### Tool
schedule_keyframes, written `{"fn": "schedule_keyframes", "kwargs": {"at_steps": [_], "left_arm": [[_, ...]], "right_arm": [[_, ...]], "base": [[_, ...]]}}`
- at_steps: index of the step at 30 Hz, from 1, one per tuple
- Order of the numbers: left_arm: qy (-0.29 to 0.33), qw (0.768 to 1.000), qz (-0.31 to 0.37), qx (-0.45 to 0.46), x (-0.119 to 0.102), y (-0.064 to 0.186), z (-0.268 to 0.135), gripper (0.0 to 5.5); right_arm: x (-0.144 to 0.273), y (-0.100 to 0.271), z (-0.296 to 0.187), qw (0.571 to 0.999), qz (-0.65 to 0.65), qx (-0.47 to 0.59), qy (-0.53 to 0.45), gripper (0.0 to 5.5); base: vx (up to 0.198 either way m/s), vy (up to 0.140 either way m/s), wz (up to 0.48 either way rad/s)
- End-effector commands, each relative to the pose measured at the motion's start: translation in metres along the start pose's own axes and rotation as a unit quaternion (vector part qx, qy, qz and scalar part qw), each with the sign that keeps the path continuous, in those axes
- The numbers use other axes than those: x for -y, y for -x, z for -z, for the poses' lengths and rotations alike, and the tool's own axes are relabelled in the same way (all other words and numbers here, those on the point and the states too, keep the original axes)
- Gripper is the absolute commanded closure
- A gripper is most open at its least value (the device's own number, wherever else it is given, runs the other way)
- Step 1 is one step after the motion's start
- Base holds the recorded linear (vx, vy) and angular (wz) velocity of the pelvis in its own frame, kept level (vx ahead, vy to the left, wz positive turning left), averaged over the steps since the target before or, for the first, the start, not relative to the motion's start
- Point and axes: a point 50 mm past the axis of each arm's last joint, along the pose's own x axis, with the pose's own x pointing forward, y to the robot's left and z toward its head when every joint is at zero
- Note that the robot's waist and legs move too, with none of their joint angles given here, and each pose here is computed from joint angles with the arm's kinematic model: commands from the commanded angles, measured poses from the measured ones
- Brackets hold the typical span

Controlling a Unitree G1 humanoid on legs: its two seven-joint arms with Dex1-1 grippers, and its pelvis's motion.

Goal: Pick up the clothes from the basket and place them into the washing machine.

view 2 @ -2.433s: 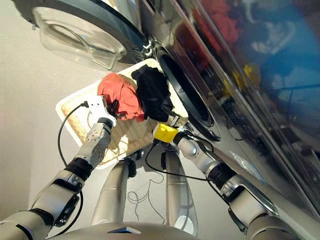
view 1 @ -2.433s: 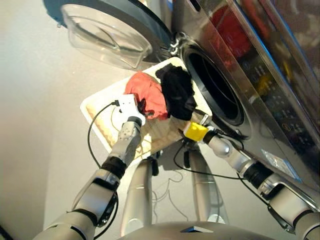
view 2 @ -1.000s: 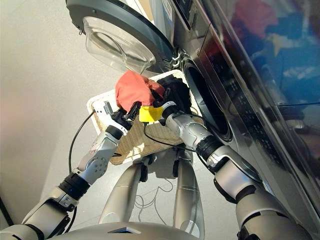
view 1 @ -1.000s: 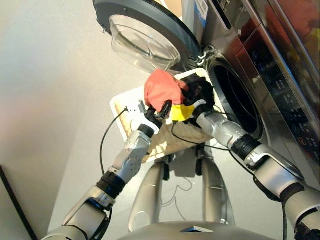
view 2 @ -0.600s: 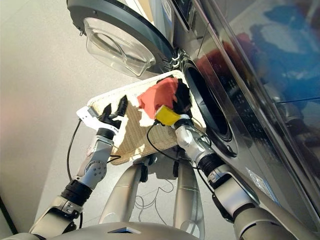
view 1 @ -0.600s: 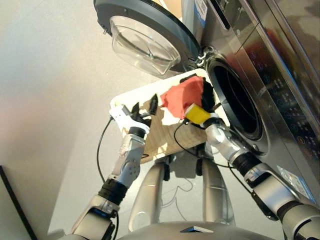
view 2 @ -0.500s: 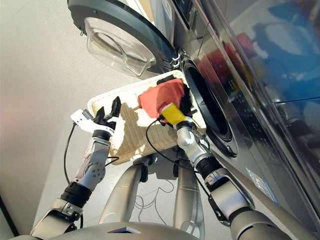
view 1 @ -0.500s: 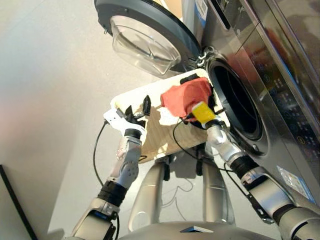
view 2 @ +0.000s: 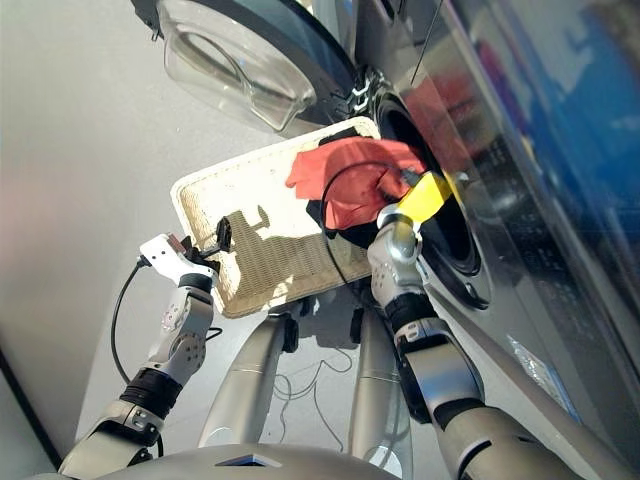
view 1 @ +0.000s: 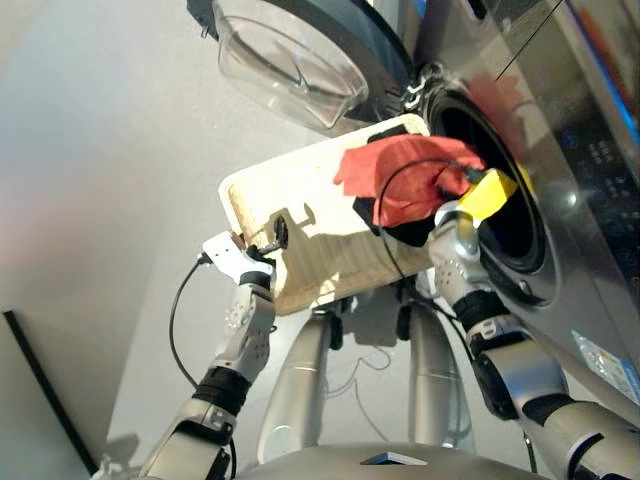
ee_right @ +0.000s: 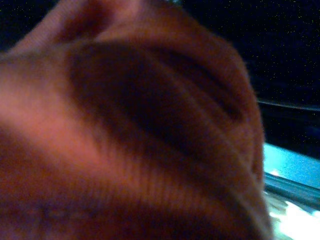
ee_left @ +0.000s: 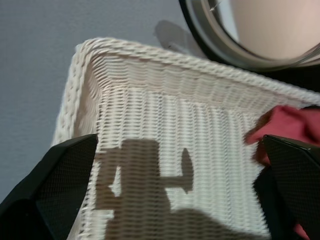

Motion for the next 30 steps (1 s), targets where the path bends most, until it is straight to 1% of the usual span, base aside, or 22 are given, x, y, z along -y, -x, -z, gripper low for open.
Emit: {"fn": "schedule_keyframes", "kwargs": {"at_steps": [1, 2, 3, 4, 6, 7, 8, 9, 10, 11, 13, 15, 17, 18, 19, 20, 21, 23, 24, 25, 27, 30], "left_arm": [[-0.027, 0.998, 0.024, 0.051, -0.004, -0.002, -0.025, 0.00], [-0.027, 0.998, 0.026, 0.050, -0.003, -0.002, -0.025, 0.00], [-0.027, 0.998, 0.027, 0.051, -0.002, -0.003, -0.026, 0.00], [-0.027, 0.998, 0.025, 0.047, -0.004, -0.003, -0.024, 0.00], [-0.034, 0.998, 0.031, 0.043, -0.003, -0.003, -0.022, 0.00], [-0.034, 0.998, 0.033, 0.043, -0.002, -0.003, -0.022, 0.00], [-0.042, 0.998, 0.030, 0.039, -0.005, -0.003, -0.020, 0.00], [-0.043, 0.998, 0.031, 0.038, -0.005, -0.003, -0.020, 0.00], [-0.043, 0.998, 0.032, 0.039, -0.004, -0.003, -0.020, 0.00], [-0.046, 0.998, 0.022, 0.037, -0.008, -0.003, -0.020, 0.00], [-0.049, 0.998, 0.017, 0.037, -0.010, -0.003, -0.019, 0.00], [-0.050, 0.998, 0.004, 0.038, -0.014, -0.003, -0.020, 0.00], [-0.051, 0.998, 0.005, 0.037, -0.015, -0.002, -0.019, 0.00], [-0.050, 0.998, 0.008, 0.038, -0.015, -0.002, -0.020, 0.00], [-0.048, 0.998, 0.008, 0.039, -0.015, -0.001, -0.020, 0.00], [-0.048, 0.998, 0.008, 0.038, -0.016, -0.001, -0.019, 0.00], [-0.048, 0.998, 0.006, 0.038, -0.018, -0.001, -0.020, 0.00], [-0.047, 0.998, 0.008, 0.040, -0.019, -0.001, -0.021, 0.00], [-0.053, 0.998, 0.007, 0.038, -0.022, 0.000, -0.022, 0.00], [-0.052, 0.998, 0.010, 0.038, -0.023, 0.000, -0.023, 0.00], [-0.057, 0.998, 0.010, 0.035, -0.028, 0.003, -0.023, 0.00], [-0.061, 0.998, 0.009, 0.022, -0.033, 0.005, -0.019, 0.00]], "right_arm": [[-0.030, -0.019, -0.070, 0.985, 0.001, 0.120, -0.125, 5.50], [-0.033, -0.022, -0.087, 0.978, 0.006, 0.145, -0.149, 5.50], [-0.033, -0.023, -0.088, 0.978, 0.006, 0.146, -0.149, 5.50], [-0.030, -0.024, -0.119, 0.964, 0.017, 0.204, -0.170, 5.50], [-0.026, -0.025, -0.151, 0.948, 0.028, 0.260, -0.180, 5.50], [-0.027, -0.025, -0.152, 0.948, 0.030, 0.263, -0.179, 5.50], [-0.021, -0.022, -0.188, 0.925, 0.045, 0.326, -0.191, 5.50], [-0.016, -0.022, -0.198, 0.917, 0.061, 0.345, -0.193, 5.50], [-0.016, -0.021, -0.199, 0.916, 0.063, 0.347, -0.192, 5.50], [-0.007, -0.020, -0.212, 0.904, 0.087, 0.372, -0.193, 5.50], [-0.001, -0.020, -0.214, 0.900, 0.105, 0.378, -0.188, 5.50], [0.011, -0.021, -0.204, 0.903, 0.136, 0.372, -0.165, 5.50], [0.014, -0.025, -0.184, 0.921, 0.136, 0.341, -0.131, 5.50], [0.016, -0.028, -0.173, 0.933, 0.129, 0.315, -0.115, 2.35], [0.018, -0.031, -0.164, 0.944, 0.118, 0.292, -0.103, 0.00], [0.019, -0.032, -0.164, 0.944, 0.116, 0.290, -0.104, 0.00], [0.024, -0.038, -0.151, 0.958, 0.113, 0.257, -0.052, 0.00], [0.023, -0.042, -0.132, 0.975, 0.079, 0.208, -0.014, 0.00], [0.026, -0.045, -0.121, 0.980, 0.071, 0.182, 0.040, 0.00], [0.024, -0.045, -0.112, 0.985, 0.047, 0.158, 0.047, 0.00], [0.024, -0.045, -0.093, 0.987, 0.009, 0.115, 0.111, 0.00], [0.026, -0.040, -0.066, 0.983, -0.041, 0.059, 0.170, 0.00]], "base": [[0.000, 0.000, 0.000], [0.000, 0.000, 0.000], [0.000, 0.000, 0.000], [0.000, 0.000, 0.000], [0.000, 0.000, 0.000], [0.000, 0.000, 0.000], [0.000, 0.000, 0.000], [0.000, 0.000, 0.000], [0.000, 0.000, 0.000], [0.000, 0.000, 0.000], [0.000, 0.000, 0.000], [0.000, 0.000, 0.000], [0.000, 0.000, 0.000], [0.000, 0.000, 0.000], [0.000, 0.000, 0.000], [0.000, 0.000, 0.000], [0.000, 0.000, 0.000], [0.000, 0.000, 0.000], [0.000, 0.000, 0.000], [0.000, 0.000, 0.000], [0.000, 0.000, 0.000], [0.000, 0.000, 0.000]]}}
